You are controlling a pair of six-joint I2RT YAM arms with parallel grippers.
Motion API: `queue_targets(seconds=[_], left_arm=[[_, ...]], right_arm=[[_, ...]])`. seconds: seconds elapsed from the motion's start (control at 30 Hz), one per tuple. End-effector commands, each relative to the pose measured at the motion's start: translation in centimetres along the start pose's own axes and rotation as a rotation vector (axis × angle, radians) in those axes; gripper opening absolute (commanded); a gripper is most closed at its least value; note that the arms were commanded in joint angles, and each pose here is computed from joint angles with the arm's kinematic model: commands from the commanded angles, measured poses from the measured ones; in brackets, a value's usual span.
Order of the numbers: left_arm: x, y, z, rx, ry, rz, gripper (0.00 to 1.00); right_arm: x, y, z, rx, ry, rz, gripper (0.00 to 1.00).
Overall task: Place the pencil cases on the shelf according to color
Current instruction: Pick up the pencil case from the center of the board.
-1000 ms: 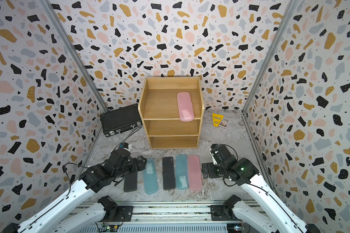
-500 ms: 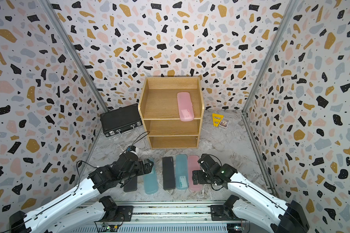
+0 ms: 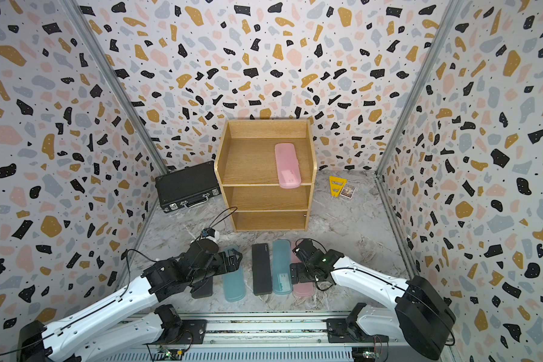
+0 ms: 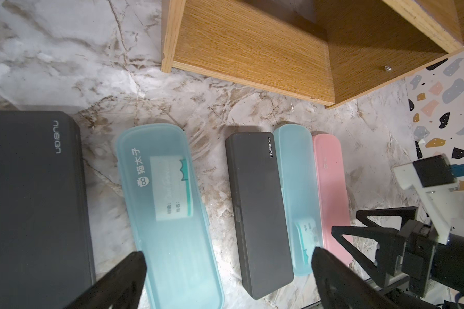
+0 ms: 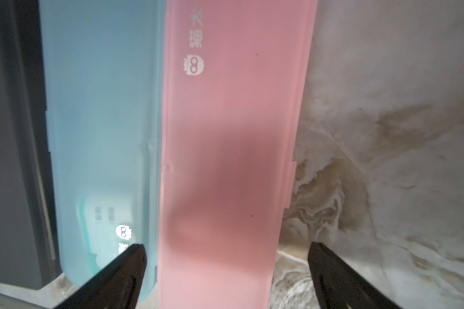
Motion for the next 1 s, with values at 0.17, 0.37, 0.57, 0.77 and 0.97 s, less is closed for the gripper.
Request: queue_targets(seconds=[0.17, 0.37, 0.57, 0.77, 0.97], left_arm=[[-0.8, 0.0, -0.4, -0.006, 0.003, -0.012, 1.0], [-1.1, 0.0, -0.9, -0.016, 0.002, 0.001, 1.0], [-1.0, 0.1, -1.0, -0.021, 0.006, -0.008, 1.0], [0.1, 0.4, -0.6, -0.038, 0.016, -0.045, 1.0], [0.4, 0.1, 0.6, -0.064, 0.077, -0.05, 1.0]], right_arm=[[-1.0, -0.9, -1.5, 0.004, -0.113, 0.013, 1.0], [-0.5, -1.2, -3.5, -0.04, -0.141, 0.029, 1.0], [1.7, -0.7, -3.8, -0.019, -0.129, -0.004, 1.0], [3.8, 0.0, -3.1, -0.004, -0.089, -0.012, 1.0], [3.9, -0.1, -2.6, -0.035, -0.042, -0.003, 1.0]])
Point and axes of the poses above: each gripper's point midway between its finger pads, its own x axis back along the fingers, its own z axis along the line the jaws close on, y = z × x, the point moved 8 cm from there along x, back along the fingers, and after that the axes turned 4 degrees about x, right-handed, at the moved point
